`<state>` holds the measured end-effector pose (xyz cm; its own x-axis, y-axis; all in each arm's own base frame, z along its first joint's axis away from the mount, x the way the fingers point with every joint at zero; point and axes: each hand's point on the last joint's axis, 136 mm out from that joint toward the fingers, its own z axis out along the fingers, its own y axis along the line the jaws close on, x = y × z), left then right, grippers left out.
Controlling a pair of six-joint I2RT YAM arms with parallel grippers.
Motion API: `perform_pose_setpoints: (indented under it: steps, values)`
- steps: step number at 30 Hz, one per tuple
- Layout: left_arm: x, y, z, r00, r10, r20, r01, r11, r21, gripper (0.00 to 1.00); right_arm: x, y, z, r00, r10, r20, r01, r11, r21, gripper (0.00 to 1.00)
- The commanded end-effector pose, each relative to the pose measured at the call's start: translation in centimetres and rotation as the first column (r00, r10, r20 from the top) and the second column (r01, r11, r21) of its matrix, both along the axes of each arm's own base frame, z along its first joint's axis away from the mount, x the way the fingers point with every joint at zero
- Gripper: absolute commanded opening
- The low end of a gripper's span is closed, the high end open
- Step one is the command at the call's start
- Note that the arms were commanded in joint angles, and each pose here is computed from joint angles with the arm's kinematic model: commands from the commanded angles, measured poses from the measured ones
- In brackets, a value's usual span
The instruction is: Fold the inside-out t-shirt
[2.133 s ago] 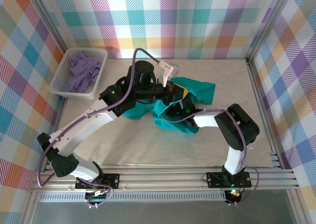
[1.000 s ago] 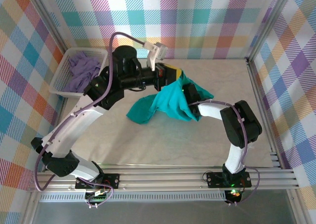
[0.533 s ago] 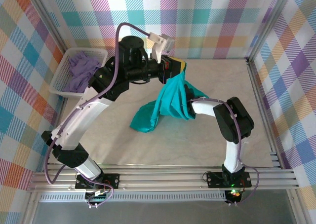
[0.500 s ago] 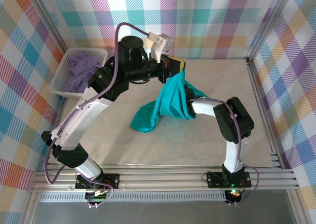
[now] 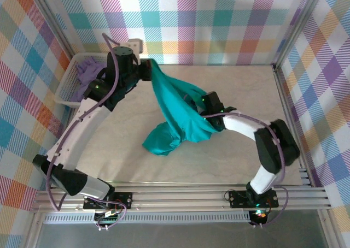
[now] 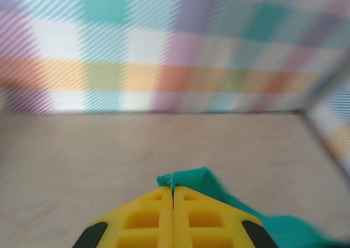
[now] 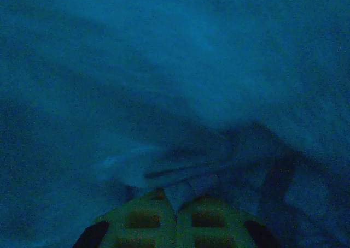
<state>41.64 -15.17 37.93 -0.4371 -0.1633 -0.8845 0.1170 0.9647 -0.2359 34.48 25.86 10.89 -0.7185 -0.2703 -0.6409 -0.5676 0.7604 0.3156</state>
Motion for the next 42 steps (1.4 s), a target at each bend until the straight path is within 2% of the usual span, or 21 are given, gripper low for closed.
perform_pose_setpoints:
  steps: [1,3,5,7,9,11,13,14,17,20,22,24,26,27,29,32,33,36,38,40,42]
  values:
    - [2.6,7.9,-6.5,0.958,0.264,-0.115,-0.262,0.964,0.032,0.00,-2.0,1.5,5.3,0.986,0.127,0.105,-0.141,0.979,0.150,0.00]
    - [2.6,11.2,-10.0,0.921,0.349,-0.174,-0.339,0.937,0.083,0.00,-2.3,0.6,7.3,0.982,0.117,0.147,-0.143,0.973,0.183,0.00]
    - [2.0,11.7,-12.2,0.914,0.347,-0.209,-0.339,0.938,0.075,0.00,-1.9,-0.1,9.0,0.975,0.088,0.203,-0.129,0.972,0.196,0.00]
    - [1.6,8.1,-14.0,0.953,0.198,-0.232,-0.219,0.973,-0.069,0.00,-1.0,0.6,10.9,0.965,0.074,0.250,-0.137,0.960,0.245,0.00]
    - [1.3,2.8,-14.9,0.976,0.015,-0.216,-0.066,0.972,-0.228,0.00,-0.5,2.8,12.4,0.961,0.110,0.253,-0.193,0.924,0.330,0.00]
    - [0.3,-1.7,-16.5,0.962,-0.128,-0.242,0.050,0.951,-0.304,0.00,-0.3,4.9,14.5,0.944,0.155,0.291,-0.263,0.886,0.382,0.00]
    - [-0.5,-3.5,-18.7,0.941,-0.187,-0.283,0.089,0.942,-0.324,0.00,-0.2,5.7,16.6,0.926,0.172,0.336,-0.307,0.861,0.406,0.00]
    - [-0.8,-3.5,-20.2,0.932,-0.183,-0.314,0.077,0.944,-0.321,0.00,-0.2,5.7,17.5,0.916,0.179,0.359,-0.327,0.852,0.409,0.00]
    - [-1.2,0.6,-24.9,0.906,-0.011,-0.422,-0.101,0.965,-0.242,0.00,-2.0,5.2,20.7,0.868,0.233,0.437,-0.426,0.802,0.419,0.00]
    - [-1.3,5.5,-28.3,0.858,0.133,-0.497,-0.292,0.922,-0.256,0.00,-3.8,3.7,22.6,0.838,0.263,0.478,-0.490,0.748,0.447,0.00]
    - [-1.7,7.3,-29.5,0.833,0.190,-0.519,-0.352,0.907,-0.232,0.00,-4.7,3.3,22.6,0.826,0.291,0.483,-0.515,0.739,0.435,0.00]
    - [-1.7,6.4,-28.9,0.850,0.137,-0.509,-0.298,0.921,-0.250,0.00,-4.6,3.3,21.1,0.845,0.320,0.428,-0.496,0.768,0.405,0.00]
    - [-2.0,3.5,-26.7,0.890,-0.009,-0.455,-0.157,0.932,-0.326,0.01,-4.3,3.4,19.5,0.860,0.341,0.380,-0.480,0.793,0.375,0.00]
    - [-2.3,2.6,-25.6,0.905,-0.045,-0.423,-0.114,0.933,-0.341,0.11,-4.4,3.4,19.0,0.861,0.348,0.369,-0.479,0.798,0.366,0.00]
    - [-3.3,1.1,-22.8,0.936,-0.109,-0.335,-0.026,0.927,-0.375,0.38,-4.5,3.2,18.5,0.855,0.352,0.380,-0.485,0.803,0.347,0.00]
    - [-4.8,-0.6,-18.1,0.965,-0.219,-0.142,0.142,0.896,-0.421,0.66,-4.8,3.3,18.2,0.832,0.392,0.392,-0.522,0.793,0.315,0.00]
    - [-5.2,-0.9,-16.7,0.967,-0.239,-0.088,0.181,0.887,-0.425,0.71,-4.8,3.3,18.0,0.822,0.408,0.397,-0.536,0.791,0.295,0.00]
    - [-7.0,-3.6,-13.3,0.920,-0.390,0.028,0.365,0.831,-0.420,0.79,-4.5,3.3,17.8,0.818,0.413,0.400,-0.537,0.799,0.272,0.00]
    - [-8.8,-6.9,-12.5,0.848,-0.528,0.044,0.501,0.771,-0.392,0.80,-4.4,3.4,18.0,0.820,0.408,0.401,-0.534,0.798,0.280,0.00]
    - [-10.0,-9.1,-13.5,0.808,-0.589,-0.003,0.557,0.765,-0.324,0.81,-4.2,3.4,18.5,0.822,0.398,0.407,-0.529,0.798,0.289,0.00]
    - [-10.6,-10.8,-14.7,0.774,-0.632,-0.035,0.593,0.744,-0.309,0.79,-3.9,3.3,19.0,0.832,0.378,0.406,-0.509,0.811,0.287,0.00]
